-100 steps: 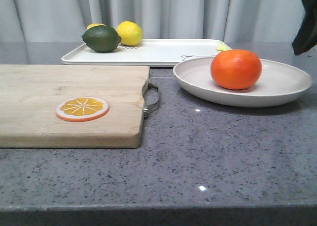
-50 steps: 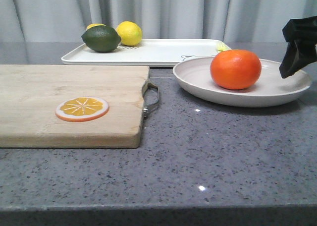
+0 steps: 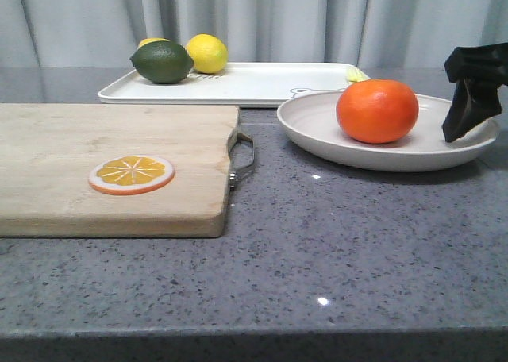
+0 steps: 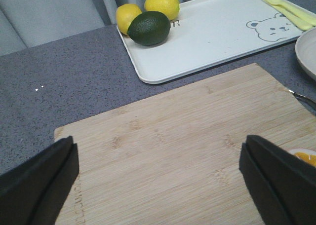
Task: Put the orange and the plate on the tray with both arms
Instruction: 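Lower the right gripper to the plate rim nearest it and grip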
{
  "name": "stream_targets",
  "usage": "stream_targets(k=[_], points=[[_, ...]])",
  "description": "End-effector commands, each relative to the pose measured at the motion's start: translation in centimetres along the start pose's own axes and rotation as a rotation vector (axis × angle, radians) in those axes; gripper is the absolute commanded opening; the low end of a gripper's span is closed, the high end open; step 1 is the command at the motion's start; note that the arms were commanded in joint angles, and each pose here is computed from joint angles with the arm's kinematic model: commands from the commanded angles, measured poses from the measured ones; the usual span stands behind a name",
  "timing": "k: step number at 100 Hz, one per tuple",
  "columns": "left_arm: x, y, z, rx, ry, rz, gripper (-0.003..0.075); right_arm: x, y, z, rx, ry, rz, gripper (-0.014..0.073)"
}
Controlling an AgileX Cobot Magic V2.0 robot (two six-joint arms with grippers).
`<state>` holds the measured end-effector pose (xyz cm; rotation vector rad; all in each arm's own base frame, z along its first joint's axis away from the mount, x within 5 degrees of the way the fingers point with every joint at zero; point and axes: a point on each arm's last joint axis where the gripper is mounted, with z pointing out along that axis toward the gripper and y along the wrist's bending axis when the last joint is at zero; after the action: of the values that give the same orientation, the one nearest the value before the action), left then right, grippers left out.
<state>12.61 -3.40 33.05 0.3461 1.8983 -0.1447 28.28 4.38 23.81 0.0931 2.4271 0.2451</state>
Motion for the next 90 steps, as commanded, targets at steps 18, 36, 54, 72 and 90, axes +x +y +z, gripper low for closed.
stream_targets(k=[18,36,54,72,90], points=[[-1.6,0.2,-0.5,-0.017,-0.11,-0.021,0.0627,-1.6,0.4,-1.2,-0.029,-0.099,0.033,0.0281],[-1.6,0.2,-0.5,-0.017,-0.11,-0.021,0.0627,-1.7,0.5,-1.2,-0.03,-0.1,0.035,0.0089],[-1.6,0.2,-0.5,-0.017,-0.11,-0.021,0.0626,-1.7,0.5,-1.2,-0.034,-0.105,0.046,-0.0022],[-1.6,0.2,-0.5,-0.017,-0.11,-0.021,0.0626,-1.7,0.5,-1.4,-0.04,-0.108,0.058,-0.0102],[-1.6,0.2,-0.5,-0.017,-0.11,-0.021,0.0626,-2.1,0.8,-2.3,-0.068,-0.137,0.106,-0.0102]])
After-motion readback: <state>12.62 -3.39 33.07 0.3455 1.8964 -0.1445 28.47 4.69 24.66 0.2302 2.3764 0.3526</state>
